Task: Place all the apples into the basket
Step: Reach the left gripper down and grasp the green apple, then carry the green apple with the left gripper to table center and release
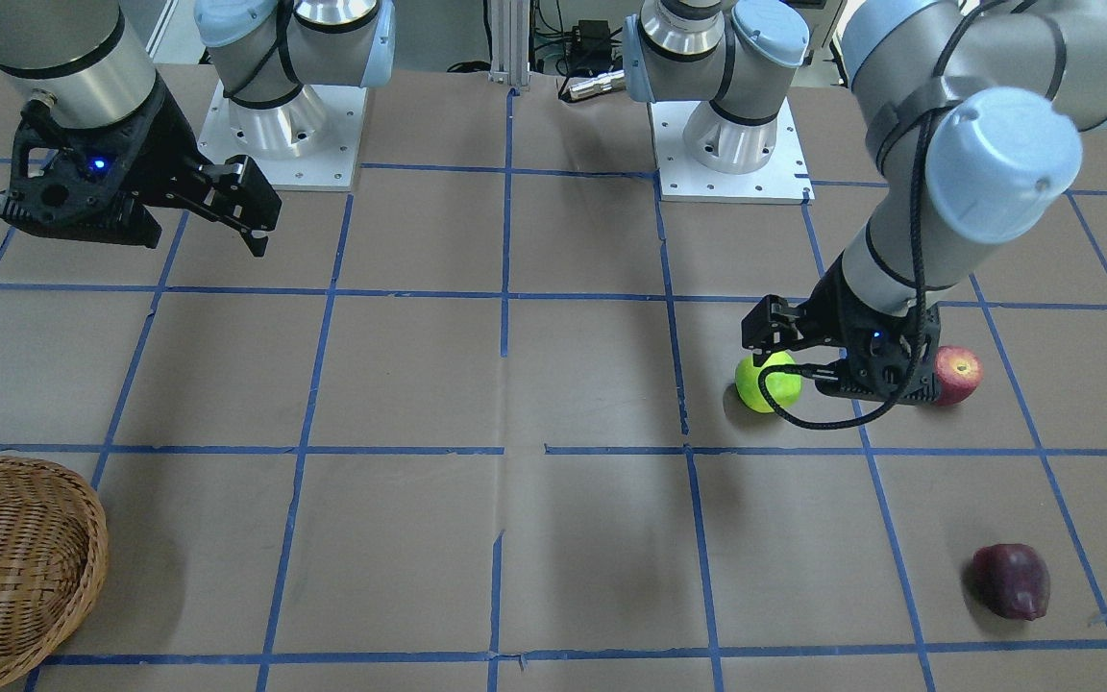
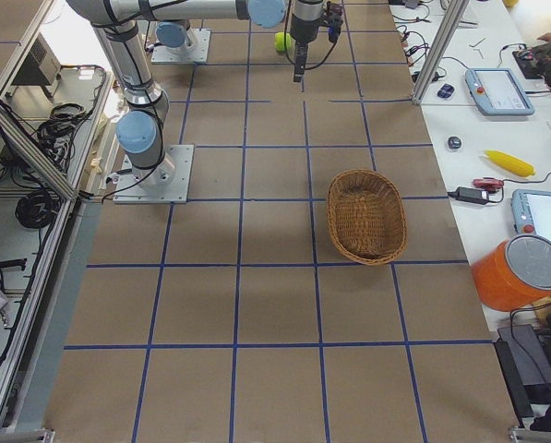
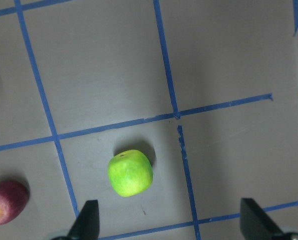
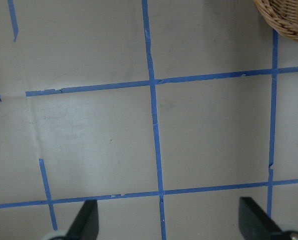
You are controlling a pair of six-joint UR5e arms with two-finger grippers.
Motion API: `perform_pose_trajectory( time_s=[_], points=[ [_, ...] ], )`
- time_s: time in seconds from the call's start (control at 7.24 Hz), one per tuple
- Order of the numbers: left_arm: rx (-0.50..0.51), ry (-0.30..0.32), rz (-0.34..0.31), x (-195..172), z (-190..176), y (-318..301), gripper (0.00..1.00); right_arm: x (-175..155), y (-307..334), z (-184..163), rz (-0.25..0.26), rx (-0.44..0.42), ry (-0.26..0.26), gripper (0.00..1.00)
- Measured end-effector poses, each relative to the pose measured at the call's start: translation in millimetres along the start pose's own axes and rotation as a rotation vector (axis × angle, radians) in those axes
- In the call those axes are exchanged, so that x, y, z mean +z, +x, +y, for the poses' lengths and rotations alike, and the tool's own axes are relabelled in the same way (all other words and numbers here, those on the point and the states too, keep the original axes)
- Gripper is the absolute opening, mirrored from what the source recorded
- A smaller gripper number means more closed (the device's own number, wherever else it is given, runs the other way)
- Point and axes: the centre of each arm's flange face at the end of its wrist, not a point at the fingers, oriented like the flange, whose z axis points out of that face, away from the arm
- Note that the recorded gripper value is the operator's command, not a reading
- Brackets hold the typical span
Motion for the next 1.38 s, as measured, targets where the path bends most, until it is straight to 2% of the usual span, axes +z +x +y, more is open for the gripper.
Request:
perform_pose_trajectory(
  time_s=[0.28, 0.55, 0.83, 1.38],
  points=[
    [-0.024, -0.032, -0.038, 75, 5, -3, 1.00, -1, 0, 0, 0.000, 0.000, 0.002, 1.00],
    [-0.019, -0.091, -0.112, 128, 13, -8, 1.00, -1, 0, 0, -0.001, 0.003, 0.005, 1.00],
    [-0.029, -0.151, -0.154, 159, 14, -14, 1.00, 0, -1, -1, -0.005, 0.000, 0.005, 1.00],
    [-0.082, -0.216, -0.148, 191, 15, -15, 1.00, 1, -1, -3, -0.009, 0.002, 0.005, 1.00]
  ],
)
